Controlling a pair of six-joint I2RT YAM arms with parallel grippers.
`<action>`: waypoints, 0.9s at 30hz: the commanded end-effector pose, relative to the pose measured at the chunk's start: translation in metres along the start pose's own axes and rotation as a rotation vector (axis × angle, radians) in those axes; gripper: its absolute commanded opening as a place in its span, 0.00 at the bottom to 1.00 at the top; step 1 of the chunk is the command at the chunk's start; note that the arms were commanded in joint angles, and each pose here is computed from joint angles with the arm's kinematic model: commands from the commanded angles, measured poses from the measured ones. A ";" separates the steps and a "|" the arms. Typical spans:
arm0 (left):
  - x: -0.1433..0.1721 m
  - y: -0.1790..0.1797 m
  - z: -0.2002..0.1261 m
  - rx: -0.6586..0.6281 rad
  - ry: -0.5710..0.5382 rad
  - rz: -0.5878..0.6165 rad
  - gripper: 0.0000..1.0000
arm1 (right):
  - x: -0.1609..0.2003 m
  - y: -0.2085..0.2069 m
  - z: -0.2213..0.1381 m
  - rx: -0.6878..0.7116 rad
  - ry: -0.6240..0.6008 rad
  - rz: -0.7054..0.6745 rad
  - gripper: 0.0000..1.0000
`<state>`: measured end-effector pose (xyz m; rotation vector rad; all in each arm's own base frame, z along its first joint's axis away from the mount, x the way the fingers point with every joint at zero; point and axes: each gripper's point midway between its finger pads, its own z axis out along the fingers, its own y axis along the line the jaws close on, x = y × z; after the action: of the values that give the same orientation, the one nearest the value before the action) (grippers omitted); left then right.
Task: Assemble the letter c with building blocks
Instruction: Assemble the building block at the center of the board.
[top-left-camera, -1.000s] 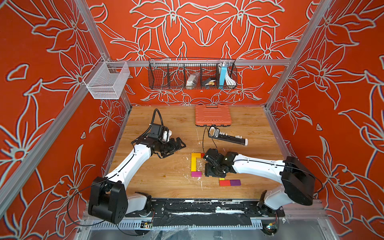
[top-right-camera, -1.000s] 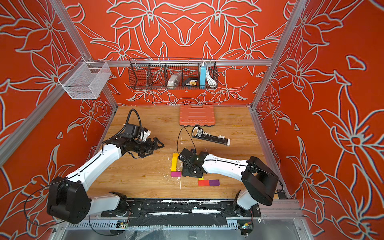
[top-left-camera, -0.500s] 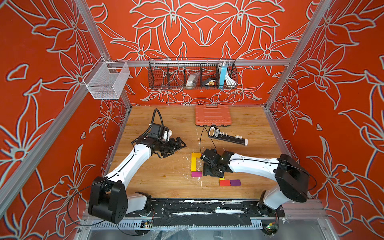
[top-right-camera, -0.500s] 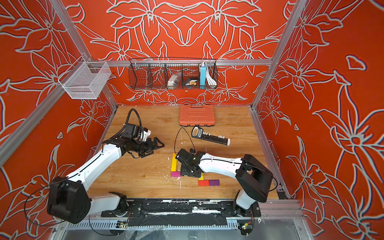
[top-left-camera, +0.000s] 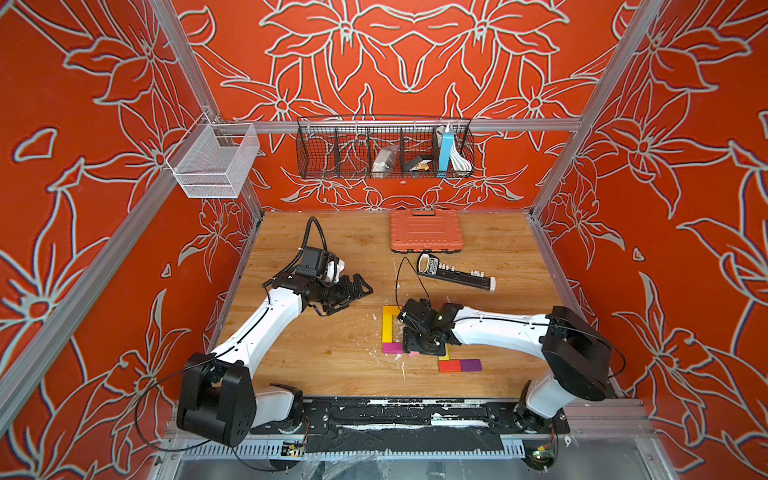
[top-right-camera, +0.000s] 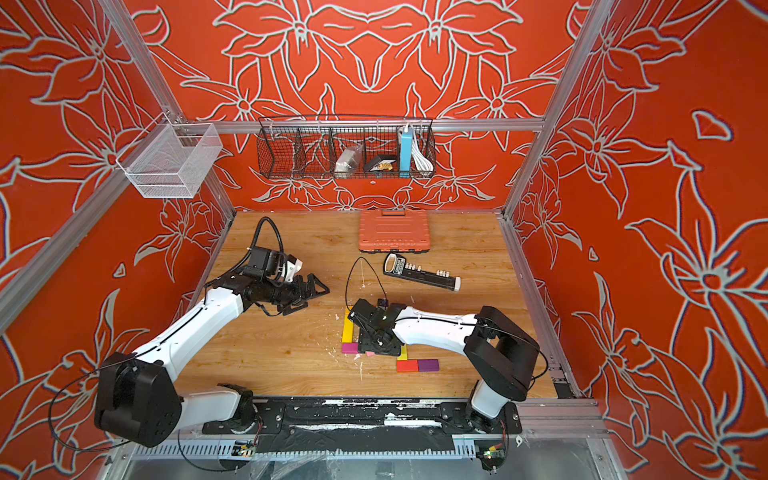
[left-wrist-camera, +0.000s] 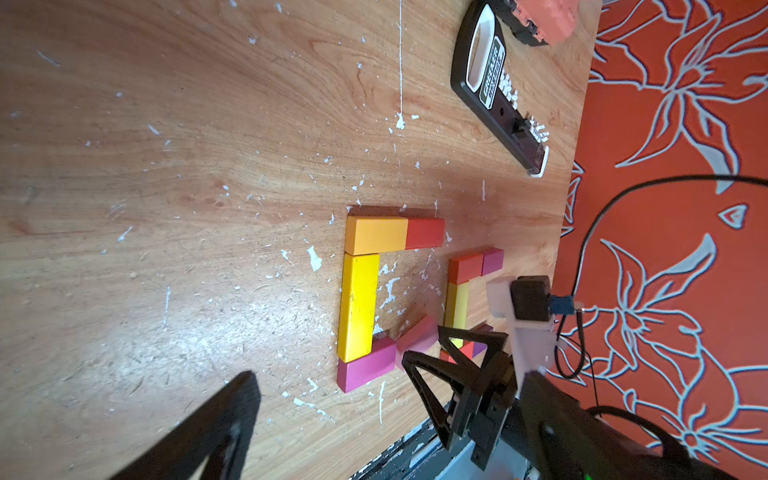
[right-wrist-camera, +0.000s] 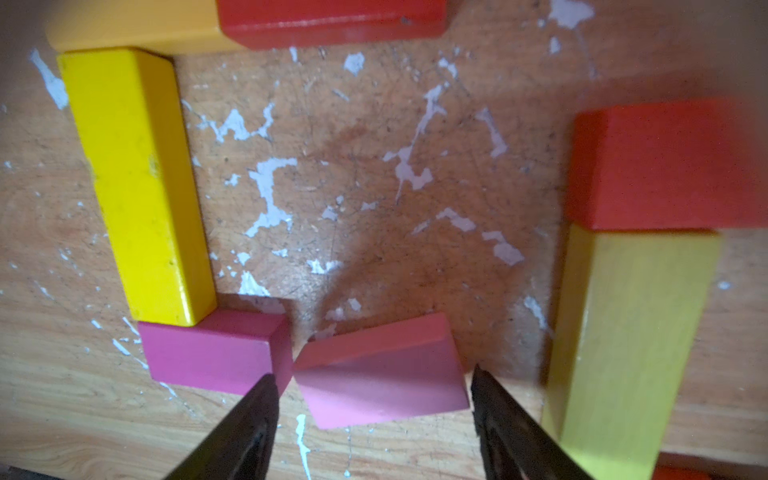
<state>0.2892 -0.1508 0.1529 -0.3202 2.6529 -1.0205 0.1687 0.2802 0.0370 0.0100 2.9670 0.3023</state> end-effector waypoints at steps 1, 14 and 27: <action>0.001 0.002 0.002 0.007 0.012 -0.004 0.98 | -0.008 0.003 -0.014 -0.011 -0.056 0.001 0.78; 0.003 -0.003 0.000 0.028 0.022 -0.007 0.98 | -0.016 0.000 -0.020 -0.034 -0.108 -0.026 0.92; 0.003 -0.002 0.000 0.026 0.022 -0.011 0.98 | -0.015 0.005 -0.005 -0.059 -0.068 -0.033 0.94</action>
<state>0.2874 -0.1539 0.1548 -0.3154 2.6538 -1.0519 0.1853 0.2871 0.0549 -0.0174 2.8645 0.4029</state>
